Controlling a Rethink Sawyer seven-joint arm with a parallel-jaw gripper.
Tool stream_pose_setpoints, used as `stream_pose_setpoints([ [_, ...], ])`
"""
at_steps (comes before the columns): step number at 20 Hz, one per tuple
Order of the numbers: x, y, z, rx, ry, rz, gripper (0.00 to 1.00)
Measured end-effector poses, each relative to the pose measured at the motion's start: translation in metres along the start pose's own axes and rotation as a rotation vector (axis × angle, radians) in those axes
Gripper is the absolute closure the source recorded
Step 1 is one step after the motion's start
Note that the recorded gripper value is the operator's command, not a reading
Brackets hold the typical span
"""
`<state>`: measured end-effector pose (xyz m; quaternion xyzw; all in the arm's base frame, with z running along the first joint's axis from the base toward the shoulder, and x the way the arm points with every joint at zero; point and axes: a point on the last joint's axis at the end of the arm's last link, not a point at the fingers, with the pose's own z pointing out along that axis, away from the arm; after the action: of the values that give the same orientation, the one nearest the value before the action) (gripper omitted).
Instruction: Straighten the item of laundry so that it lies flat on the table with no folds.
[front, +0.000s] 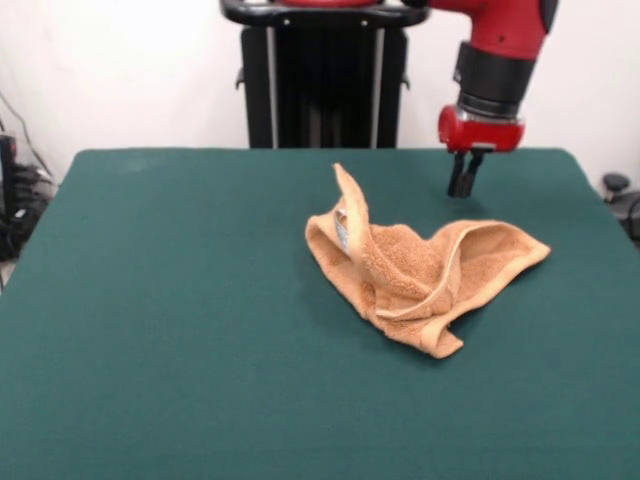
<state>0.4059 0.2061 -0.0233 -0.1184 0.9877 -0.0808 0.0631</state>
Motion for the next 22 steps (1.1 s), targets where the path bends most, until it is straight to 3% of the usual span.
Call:
stream_pose_setpoints([
  [17, 0.0058, -0.0033, 0.0064, 0.023, 0.02, 0.024, 1.0],
  [18, 0.0051, -0.004, 0.0064, 0.024, 0.02, 0.028, 0.0],
  [22, 0.0043, -0.0048, 0.0064, 0.026, 0.015, 0.031, 0.0],
])
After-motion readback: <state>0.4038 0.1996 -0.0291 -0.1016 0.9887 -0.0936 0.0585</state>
